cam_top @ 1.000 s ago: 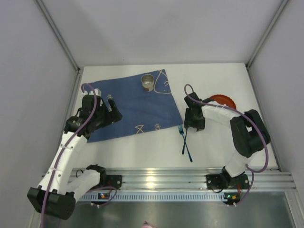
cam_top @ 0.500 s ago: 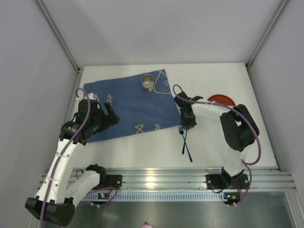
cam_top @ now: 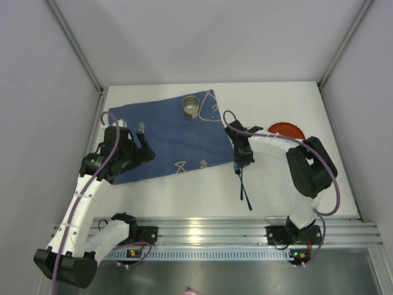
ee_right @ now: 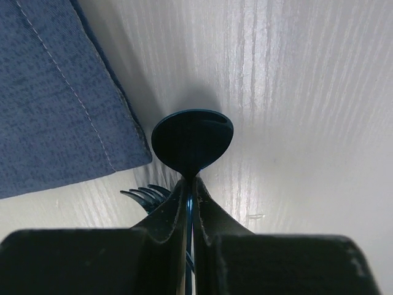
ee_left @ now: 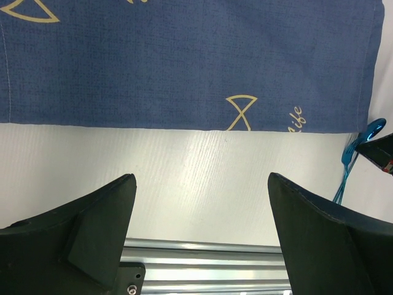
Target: Set the dinner table for one person
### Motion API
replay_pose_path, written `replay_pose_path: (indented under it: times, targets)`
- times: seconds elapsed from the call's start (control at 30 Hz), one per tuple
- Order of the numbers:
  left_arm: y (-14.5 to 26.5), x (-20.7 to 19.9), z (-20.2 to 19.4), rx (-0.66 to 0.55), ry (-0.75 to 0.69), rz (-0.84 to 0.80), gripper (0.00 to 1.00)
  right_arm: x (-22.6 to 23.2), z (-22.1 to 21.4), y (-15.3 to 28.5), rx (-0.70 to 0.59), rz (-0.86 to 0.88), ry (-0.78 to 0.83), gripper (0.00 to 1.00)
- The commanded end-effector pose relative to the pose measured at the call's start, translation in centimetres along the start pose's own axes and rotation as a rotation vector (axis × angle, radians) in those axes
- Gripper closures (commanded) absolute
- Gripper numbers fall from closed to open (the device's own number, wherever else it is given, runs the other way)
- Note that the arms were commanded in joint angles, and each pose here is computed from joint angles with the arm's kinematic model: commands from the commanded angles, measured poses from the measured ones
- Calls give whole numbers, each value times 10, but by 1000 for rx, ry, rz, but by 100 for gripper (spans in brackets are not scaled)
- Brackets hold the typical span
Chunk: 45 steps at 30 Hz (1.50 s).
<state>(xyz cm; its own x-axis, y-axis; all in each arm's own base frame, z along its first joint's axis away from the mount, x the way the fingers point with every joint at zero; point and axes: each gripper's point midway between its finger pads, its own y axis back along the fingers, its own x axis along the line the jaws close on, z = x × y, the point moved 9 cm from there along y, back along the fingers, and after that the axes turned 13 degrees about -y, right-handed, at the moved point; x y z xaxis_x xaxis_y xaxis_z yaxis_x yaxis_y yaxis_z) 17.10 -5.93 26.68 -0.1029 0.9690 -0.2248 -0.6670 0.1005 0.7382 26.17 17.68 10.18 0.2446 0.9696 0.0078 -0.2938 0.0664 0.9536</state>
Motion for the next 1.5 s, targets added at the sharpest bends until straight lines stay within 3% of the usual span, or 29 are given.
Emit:
replay_pose_path:
  times: [0.0, 0.47, 0.7, 0.93, 1.1, 1.47]
  targets:
    - [1, -3, 8, -38, -25, -14, 6, -26, -19, -22, 4, -159, 44, 100]
    - [-24, -15, 27, -38, -64, -64, 6, -40, 29, 88, -273, -140, -13, 100]
    - [-25, -13, 26, -38, -93, -58, 6, -31, 47, 128, -338, -63, -20, 100]
    - [-23, -7, 24, -53, -119, -22, 4, 69, 58, 153, -337, 318, 139, 100]
    - [-17, -1, 23, -100, -128, 26, 2, 145, 62, 143, -332, 319, 273, 100]
    - [1, 13, 4, -101, -123, 72, 2, 216, 76, 75, -339, 295, 342, 100]
